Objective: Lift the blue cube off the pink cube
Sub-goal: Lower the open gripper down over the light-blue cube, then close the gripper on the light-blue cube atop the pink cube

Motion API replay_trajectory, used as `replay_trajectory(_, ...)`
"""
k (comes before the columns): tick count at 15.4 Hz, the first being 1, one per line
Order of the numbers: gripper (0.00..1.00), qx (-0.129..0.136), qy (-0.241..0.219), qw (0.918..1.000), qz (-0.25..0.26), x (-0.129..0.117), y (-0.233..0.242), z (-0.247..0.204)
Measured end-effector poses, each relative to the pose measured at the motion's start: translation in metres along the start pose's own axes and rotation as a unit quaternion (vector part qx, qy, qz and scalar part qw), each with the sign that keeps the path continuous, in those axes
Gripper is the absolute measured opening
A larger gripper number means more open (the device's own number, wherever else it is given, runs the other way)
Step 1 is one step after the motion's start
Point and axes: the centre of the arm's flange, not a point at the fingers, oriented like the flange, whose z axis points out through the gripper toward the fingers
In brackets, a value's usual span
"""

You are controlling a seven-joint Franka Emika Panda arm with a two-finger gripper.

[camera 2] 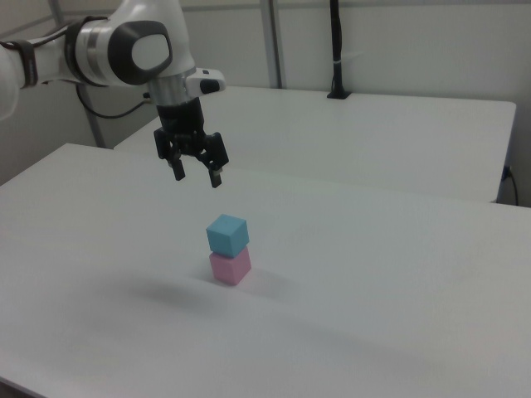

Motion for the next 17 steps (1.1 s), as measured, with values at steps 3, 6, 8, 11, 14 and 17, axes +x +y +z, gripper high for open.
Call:
replay_trajectory(3,1.0,-0.004,0.017,0.9998,-0.001,0.022,-0.004,0.027)
replay_trajectory(6,1.0,-0.01,0.01,0.9999,-0.005,0.04,-0.009,0.064)
replay_trajectory(8,1.0,-0.012,0.002,0.9999,-0.007,0.047,-0.012,0.086)
replay_trajectory(11,1.0,-0.019,-0.01,0.9997,-0.011,0.055,-0.014,0.115)
replay_trajectory(14,1.0,-0.033,-0.025,0.9988,-0.024,0.059,-0.015,0.136)
replay_trajectory(17,0.99,-0.034,-0.034,0.9982,-0.037,0.058,-0.015,0.146)
